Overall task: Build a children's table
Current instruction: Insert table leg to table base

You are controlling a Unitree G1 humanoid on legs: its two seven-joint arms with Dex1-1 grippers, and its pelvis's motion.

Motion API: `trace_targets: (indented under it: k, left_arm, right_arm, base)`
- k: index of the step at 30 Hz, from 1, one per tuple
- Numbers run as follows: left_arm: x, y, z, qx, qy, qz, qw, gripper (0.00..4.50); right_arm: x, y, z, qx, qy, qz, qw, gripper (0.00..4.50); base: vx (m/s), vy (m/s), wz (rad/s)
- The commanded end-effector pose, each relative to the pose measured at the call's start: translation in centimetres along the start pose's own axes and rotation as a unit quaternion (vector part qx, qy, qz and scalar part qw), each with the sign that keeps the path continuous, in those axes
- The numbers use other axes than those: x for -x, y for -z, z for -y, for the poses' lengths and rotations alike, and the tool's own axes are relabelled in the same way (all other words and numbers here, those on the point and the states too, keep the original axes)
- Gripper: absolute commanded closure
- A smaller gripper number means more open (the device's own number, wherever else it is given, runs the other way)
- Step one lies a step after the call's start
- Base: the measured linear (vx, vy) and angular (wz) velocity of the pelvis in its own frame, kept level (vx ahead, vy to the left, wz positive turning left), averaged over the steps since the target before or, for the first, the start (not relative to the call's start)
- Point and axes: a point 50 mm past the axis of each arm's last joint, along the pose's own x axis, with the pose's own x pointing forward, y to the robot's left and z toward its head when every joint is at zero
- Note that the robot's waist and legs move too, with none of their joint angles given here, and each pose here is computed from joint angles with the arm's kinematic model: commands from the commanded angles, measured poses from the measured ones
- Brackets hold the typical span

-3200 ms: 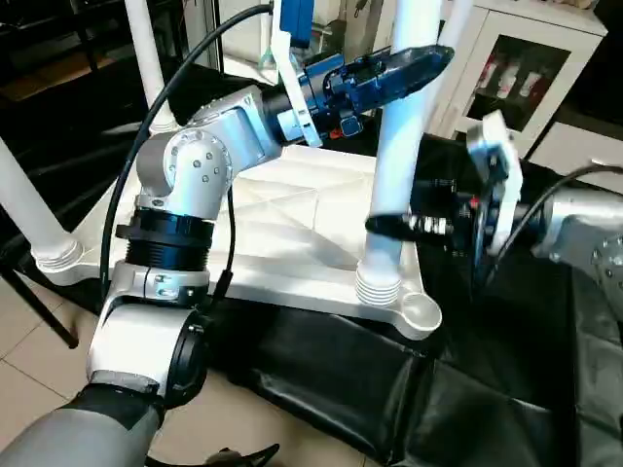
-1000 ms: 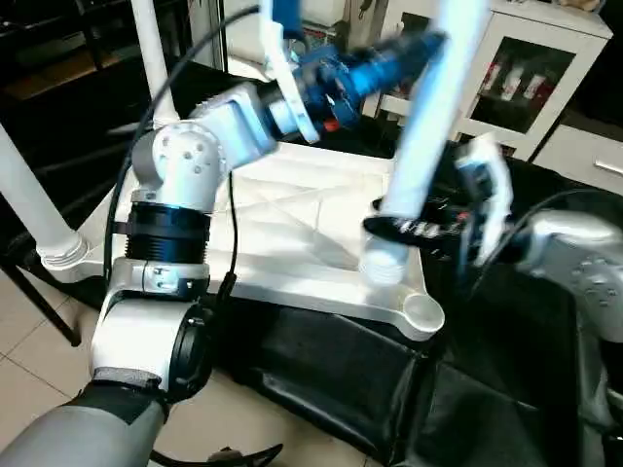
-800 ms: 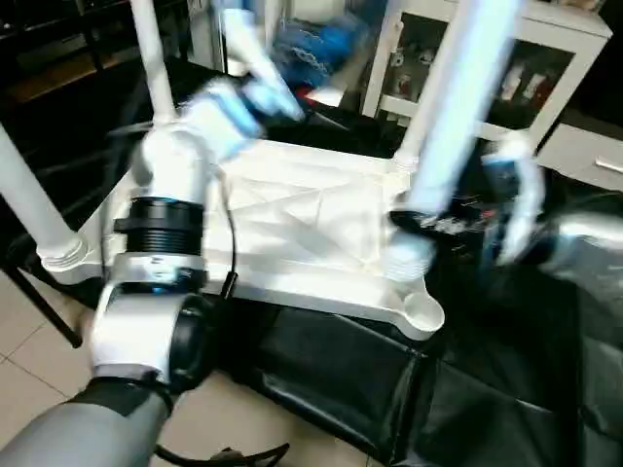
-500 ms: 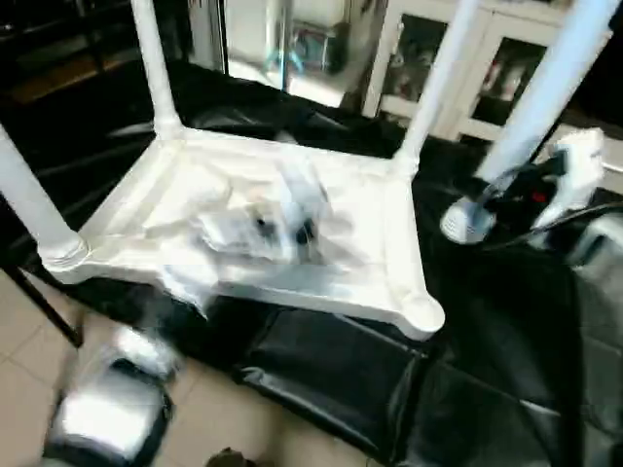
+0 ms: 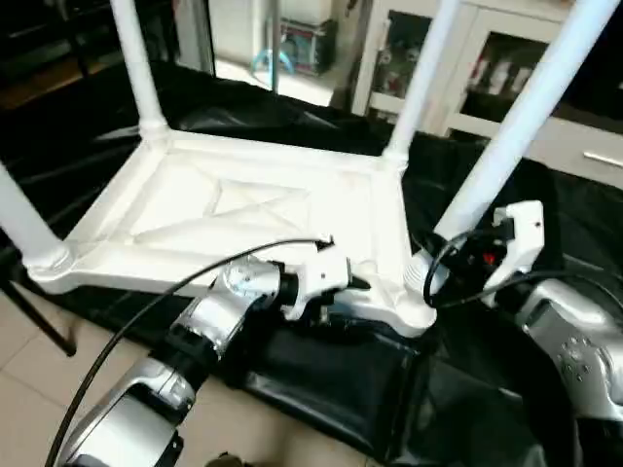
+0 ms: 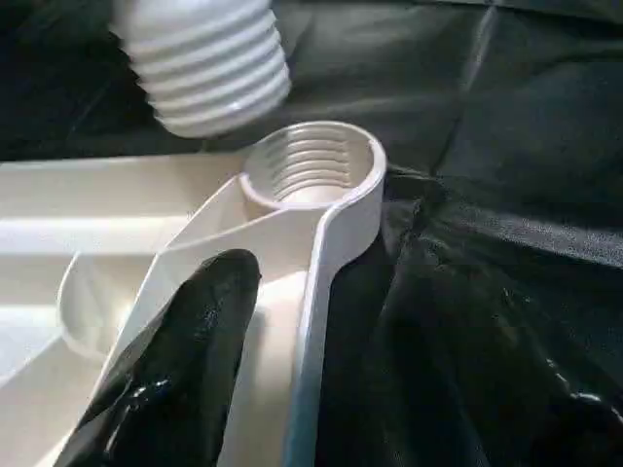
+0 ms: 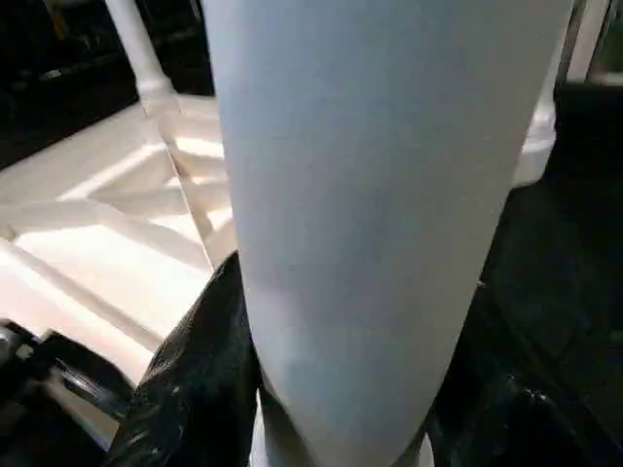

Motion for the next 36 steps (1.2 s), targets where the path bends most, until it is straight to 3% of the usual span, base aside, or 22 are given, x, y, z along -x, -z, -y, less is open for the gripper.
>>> trace_targets:
  k: [1, 15, 21, 25, 31, 36]
  left_arm:
    - [-0.2, 0.0, -0.2, -0.017, 0.005, -0.013, 1.0, 1.52]
    - [1.4, 1.1, -1.8, -0.015, -0.002, -0.06, 0.998, 2.65]
    - [1.6, 2.0, -1.3, 0.003, 0.021, -0.078, 0.997, 3.22]
    - [1.5, 2.3, -1.1, 0.005, 0.03, -0.085, 0.996, 3.36]
    - [1.2, 2.6, -1.0, 0.0, 0.039, -0.104, 0.994, 4.03]
    - [1.2, 3.2, -0.7, -0.007, 0.054, -0.136, 0.989, 4.22]
  right_arm:
    - [0.5, -1.3, -0.1, 0.016, -0.005, 0.021, 1.0, 2.62]
    - [0.5, -2.1, -1.3, 0.046, -0.062, -0.003, 0.997, 2.62]
    - [0.4, -2.4, -1.2, 0.05, -0.069, -0.004, 0.996, 2.62]
    - [0.3, -2.6, -1.2, 0.053, -0.071, -0.005, 0.996, 2.62]
    - [0.4, -2.9, -1.3, 0.057, -0.076, -0.005, 0.996, 2.62]
    - [0.3, -2.9, -1.5, 0.059, -0.08, -0.006, 0.995, 2.62]
  base:
    - [0.0, 0.0, 0.0]
    - [0.0, 0.0, 0.0]
    - [0.0, 0.0, 0.0]
    - [0.0, 0.0, 0.0]
    - [0.0, 0.0, 0.0]
    - [0.0, 0.0, 0.0]
